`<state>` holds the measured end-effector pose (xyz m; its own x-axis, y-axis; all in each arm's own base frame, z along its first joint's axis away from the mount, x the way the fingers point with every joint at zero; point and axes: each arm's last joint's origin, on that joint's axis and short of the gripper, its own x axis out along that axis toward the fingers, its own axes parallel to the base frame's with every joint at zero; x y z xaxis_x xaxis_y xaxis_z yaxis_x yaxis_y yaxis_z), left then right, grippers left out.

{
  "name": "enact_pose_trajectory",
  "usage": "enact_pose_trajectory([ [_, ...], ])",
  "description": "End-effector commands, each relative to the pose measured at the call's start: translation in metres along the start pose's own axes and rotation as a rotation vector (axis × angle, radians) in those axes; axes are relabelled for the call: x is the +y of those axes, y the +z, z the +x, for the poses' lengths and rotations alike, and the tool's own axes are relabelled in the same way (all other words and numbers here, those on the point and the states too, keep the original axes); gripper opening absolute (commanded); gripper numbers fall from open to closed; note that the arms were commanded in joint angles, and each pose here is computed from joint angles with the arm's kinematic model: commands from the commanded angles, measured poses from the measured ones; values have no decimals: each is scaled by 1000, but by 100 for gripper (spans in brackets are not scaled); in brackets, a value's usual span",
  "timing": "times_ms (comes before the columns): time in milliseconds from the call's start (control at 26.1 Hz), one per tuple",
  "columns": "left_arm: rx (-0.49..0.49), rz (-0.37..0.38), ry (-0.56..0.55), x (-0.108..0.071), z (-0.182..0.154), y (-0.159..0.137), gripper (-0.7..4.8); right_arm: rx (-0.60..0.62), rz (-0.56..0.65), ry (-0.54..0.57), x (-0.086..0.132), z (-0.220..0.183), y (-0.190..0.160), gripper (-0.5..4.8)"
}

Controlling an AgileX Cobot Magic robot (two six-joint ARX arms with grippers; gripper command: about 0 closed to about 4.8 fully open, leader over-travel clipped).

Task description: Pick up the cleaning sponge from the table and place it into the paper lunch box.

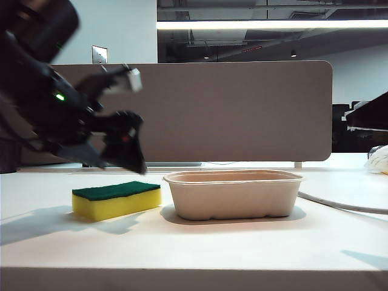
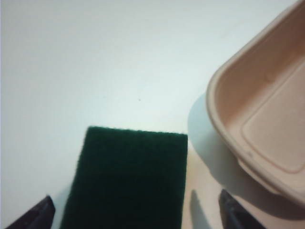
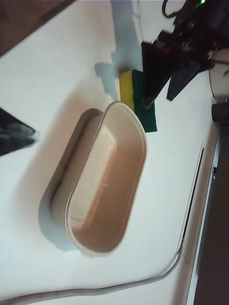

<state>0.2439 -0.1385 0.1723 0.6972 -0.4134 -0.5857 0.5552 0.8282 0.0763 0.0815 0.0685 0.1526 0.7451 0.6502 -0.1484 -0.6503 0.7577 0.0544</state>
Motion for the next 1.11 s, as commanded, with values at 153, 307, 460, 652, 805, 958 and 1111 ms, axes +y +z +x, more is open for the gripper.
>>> enact_pose_trajectory([
  [153, 231, 85, -36, -2, 38, -26, 479, -14, 0, 1, 0, 0, 2, -5],
  [307, 283, 70, -43, -2, 41, -33, 79, -15, 0, 1, 0, 0, 2, -5],
  [460, 261, 65, -20, -1, 37, -27, -7, -16, 0, 1, 0, 0, 2, -5],
  [652, 90, 52, 78, 4, 1, 8, -7, -16, 0, 1, 0, 0, 2, -5],
  [805, -116, 62, -249, -4, -30, 38, -7, -18, 0, 1, 0, 0, 2, -5],
  [958, -216, 48, -575, -13, -29, 64, -7, -25, 0, 1, 0, -1, 2, -5],
  [1111, -195, 55, -614, -22, -13, 81, 52, -29, 0, 1, 0, -1, 3, -5],
])
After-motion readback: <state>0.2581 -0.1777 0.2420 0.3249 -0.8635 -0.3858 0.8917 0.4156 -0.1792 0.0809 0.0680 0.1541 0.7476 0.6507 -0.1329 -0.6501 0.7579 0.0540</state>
